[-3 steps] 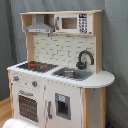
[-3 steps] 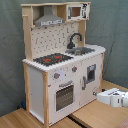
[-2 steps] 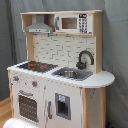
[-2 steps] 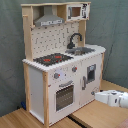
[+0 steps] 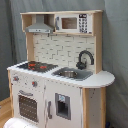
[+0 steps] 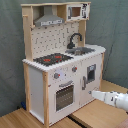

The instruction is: Play with the kitchen

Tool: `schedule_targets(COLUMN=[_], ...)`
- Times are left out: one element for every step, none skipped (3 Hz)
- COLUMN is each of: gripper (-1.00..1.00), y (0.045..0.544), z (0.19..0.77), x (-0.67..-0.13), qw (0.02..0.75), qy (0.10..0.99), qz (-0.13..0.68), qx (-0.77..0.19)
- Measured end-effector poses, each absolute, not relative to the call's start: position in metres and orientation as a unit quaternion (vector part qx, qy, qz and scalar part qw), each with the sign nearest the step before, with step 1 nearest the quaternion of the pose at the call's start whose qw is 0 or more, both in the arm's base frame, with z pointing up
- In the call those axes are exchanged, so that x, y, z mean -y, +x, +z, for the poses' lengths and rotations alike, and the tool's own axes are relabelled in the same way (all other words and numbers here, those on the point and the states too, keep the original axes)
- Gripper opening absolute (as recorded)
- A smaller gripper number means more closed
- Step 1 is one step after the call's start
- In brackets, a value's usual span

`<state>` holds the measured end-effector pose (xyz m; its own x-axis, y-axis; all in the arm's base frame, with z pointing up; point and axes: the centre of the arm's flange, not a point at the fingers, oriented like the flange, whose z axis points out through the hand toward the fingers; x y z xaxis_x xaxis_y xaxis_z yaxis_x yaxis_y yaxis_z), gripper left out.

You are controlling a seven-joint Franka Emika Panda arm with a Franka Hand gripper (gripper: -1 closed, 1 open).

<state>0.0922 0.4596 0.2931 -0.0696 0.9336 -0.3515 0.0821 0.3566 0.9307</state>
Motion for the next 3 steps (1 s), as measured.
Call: schedule_targets(gripper=[1.00, 1.00, 1.00], y=[0.1011, 0.1067, 0.1105], z=[0.2906, 0.2890, 0.2826], x=[-0.4596, -0.4600, -0.4600], qw=[0.522, 0.497, 0.467], qy=[0.445, 0.474, 0.507], qz=[0.423, 0.451, 0.481], qx=[-0.593, -0.569, -0.542])
